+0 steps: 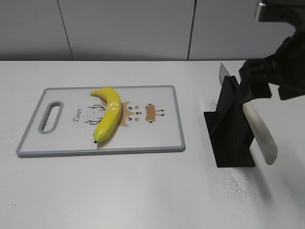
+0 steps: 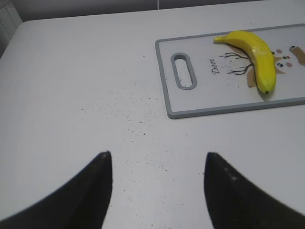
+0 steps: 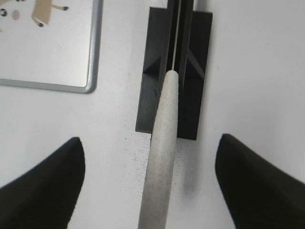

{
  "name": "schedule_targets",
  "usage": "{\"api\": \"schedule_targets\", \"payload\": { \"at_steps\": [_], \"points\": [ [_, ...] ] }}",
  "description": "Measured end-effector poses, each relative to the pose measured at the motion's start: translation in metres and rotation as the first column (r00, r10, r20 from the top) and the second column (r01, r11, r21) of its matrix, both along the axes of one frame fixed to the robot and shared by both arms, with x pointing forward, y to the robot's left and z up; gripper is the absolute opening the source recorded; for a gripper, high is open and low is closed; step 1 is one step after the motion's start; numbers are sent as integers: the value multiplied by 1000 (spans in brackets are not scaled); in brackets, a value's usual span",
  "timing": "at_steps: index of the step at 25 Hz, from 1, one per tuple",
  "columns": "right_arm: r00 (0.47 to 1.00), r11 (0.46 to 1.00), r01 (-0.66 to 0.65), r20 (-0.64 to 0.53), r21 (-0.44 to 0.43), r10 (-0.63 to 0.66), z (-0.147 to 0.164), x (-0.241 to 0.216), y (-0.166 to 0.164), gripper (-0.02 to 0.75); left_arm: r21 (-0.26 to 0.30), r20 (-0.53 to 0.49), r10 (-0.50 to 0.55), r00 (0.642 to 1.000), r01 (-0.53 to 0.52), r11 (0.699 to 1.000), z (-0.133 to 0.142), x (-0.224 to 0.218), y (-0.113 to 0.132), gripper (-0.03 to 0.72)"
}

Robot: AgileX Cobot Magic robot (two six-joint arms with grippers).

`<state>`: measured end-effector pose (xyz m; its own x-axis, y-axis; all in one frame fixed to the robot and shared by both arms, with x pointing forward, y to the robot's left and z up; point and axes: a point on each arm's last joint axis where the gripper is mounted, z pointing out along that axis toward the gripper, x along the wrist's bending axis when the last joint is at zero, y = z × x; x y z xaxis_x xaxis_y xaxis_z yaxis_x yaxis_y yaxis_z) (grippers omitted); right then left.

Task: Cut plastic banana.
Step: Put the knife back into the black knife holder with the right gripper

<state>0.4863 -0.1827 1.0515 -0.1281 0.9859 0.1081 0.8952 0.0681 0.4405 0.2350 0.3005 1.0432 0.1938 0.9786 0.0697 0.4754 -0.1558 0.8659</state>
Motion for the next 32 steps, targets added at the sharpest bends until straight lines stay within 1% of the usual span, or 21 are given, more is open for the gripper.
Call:
{"api": "schedule_targets", "payload": {
  "at_steps": [3, 5, 8, 11, 14, 19, 23, 29, 32],
  "points": [
    [987, 993, -121, 107, 1, 120, 30, -19, -7, 646, 1, 0, 0, 1000, 0, 1000, 0, 0, 0, 631],
    [957, 974, -225, 183, -11, 224, 50, -38, -12, 645, 1, 0, 0, 1000, 0, 1000, 0, 0, 0, 647],
    [913, 948, -317, 262, -25, 312, 64, -70, -24, 633, 1, 0, 0, 1000, 0, 1000, 0, 0, 0, 650],
    [888, 937, -347, 306, -42, 343, 61, -101, -39, 610, 1, 0, 0, 1000, 0, 1000, 0, 0, 0, 649],
    [877, 933, -356, 329, -47, 351, 49, -129, -52, 588, 1, 0, 0, 1000, 0, 1000, 0, 0, 0, 642],
    [852, 929, -366, 381, -55, 359, 24, -168, -71, 582, 1, 0, 0, 1000, 0, 1000, 0, 0, 0, 621],
    [848, 927, -371, 385, -57, 364, 10, -191, -82, 582, 1, 0, 0, 1000, 0, 1000, 0, 0, 0, 602],
    [840, 924, -378, 400, -55, 368, 2, -215, -93, 581, 1, -1, 0, 1000, 0, 1000, 0, 0, 0, 595],
    [820, 925, -377, 446, -50, 358, 3, -224, -97, 581, 1, -1, 0, 1000, 0, 1000, 0, 0, 0, 595]
  ]
}}
